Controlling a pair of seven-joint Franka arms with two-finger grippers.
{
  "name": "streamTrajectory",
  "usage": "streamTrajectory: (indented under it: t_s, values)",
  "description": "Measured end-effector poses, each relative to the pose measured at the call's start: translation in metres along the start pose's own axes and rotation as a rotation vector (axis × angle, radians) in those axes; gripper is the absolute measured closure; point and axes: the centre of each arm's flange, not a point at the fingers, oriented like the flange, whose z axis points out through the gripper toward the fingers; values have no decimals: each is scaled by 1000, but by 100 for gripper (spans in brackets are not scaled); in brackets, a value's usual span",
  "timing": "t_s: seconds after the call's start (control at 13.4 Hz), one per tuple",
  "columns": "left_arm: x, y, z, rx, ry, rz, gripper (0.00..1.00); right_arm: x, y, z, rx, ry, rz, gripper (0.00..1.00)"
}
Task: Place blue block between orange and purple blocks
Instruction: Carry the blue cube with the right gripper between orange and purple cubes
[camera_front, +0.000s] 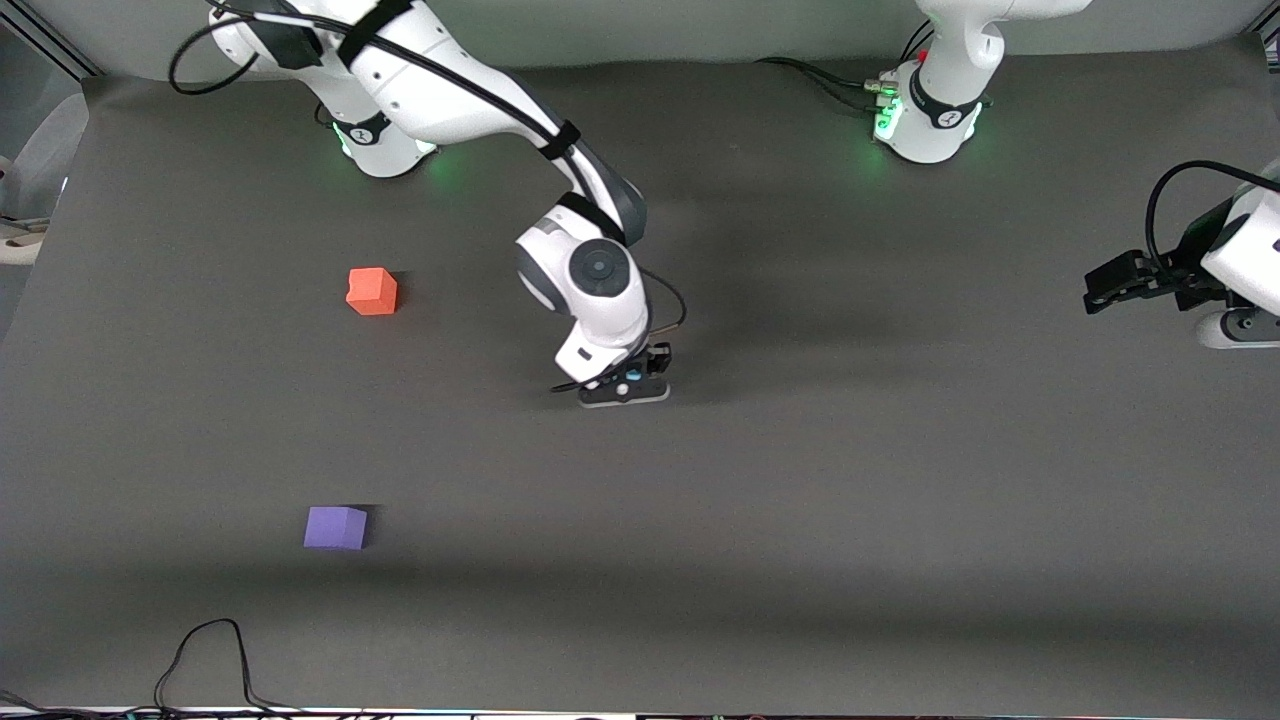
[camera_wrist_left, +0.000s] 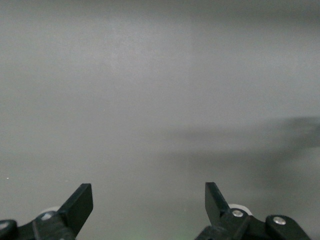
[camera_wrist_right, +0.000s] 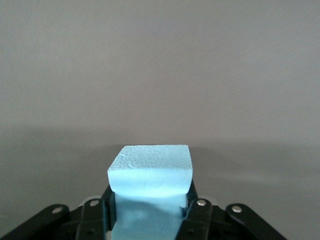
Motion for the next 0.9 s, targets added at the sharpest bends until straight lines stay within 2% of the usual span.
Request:
streamTrajectory:
  t_s: [0.3,0.52,0.9]
  values:
    - [1,0,1,0,0,1,0,45,77,-66,-13,-1,-8,47]
    - [1,1,1,0,1,2,0,74,173,-114,-2,-13,39,47]
    - [0,6,1,0,0,10,0,70,327,-93,-22,-82,85,47]
